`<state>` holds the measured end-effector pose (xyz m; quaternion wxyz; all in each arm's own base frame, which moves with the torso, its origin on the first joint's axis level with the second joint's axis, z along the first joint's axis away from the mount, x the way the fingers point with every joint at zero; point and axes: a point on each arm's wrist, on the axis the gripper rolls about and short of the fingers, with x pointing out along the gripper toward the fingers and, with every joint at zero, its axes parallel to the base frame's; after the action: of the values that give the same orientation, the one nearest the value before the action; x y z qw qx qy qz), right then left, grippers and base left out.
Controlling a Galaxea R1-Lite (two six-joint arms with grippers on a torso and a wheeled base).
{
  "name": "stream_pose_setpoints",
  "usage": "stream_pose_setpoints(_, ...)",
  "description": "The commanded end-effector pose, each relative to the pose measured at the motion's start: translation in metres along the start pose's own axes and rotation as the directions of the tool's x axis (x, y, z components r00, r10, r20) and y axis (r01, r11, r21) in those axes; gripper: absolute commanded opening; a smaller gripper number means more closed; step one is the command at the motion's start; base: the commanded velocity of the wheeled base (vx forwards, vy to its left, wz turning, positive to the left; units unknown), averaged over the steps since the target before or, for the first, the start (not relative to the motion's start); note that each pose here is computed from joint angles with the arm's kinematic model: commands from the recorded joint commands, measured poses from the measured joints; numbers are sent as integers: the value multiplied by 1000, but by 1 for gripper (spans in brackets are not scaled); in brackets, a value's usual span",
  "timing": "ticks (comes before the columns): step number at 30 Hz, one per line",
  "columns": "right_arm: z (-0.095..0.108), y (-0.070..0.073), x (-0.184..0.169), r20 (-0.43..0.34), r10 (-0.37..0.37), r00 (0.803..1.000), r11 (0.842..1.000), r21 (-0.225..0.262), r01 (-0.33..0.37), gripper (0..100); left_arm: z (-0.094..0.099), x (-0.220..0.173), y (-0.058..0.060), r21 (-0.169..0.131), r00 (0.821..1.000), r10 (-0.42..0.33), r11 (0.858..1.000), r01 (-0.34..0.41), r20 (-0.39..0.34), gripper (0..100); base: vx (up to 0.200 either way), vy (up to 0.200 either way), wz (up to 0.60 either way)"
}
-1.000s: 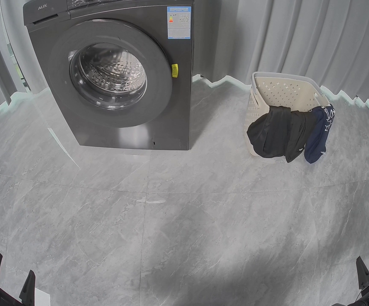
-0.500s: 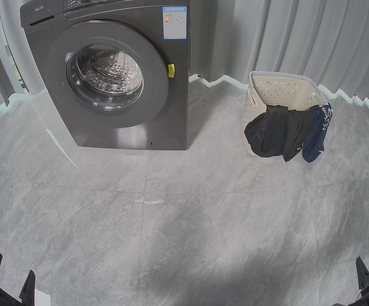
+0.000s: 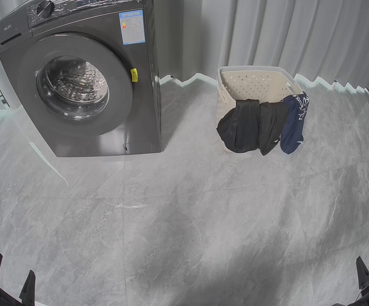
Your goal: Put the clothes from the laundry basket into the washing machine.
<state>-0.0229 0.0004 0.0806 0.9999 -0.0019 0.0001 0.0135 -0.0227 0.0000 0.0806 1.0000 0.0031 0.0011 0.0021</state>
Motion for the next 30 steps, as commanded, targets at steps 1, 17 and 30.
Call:
stream_pose_setpoints(1,-5,0,0,0,1,1000,1000,-1,-1,100,-5,0,0,-2,1000,2,1000,-2,2,100,200,0,0)
stream_pose_setpoints(17,-5,0,0,0,1,1000,1000,-1,-1,100,-5,0,0,0,1000,0,1000,0,1,100,200,0,0)
stream_pose_setpoints(30,-5,0,0,0,-1,1000,1000,-1,1,100,-5,0,0,1,1000,0,1000,0,2,100,15,0,46)
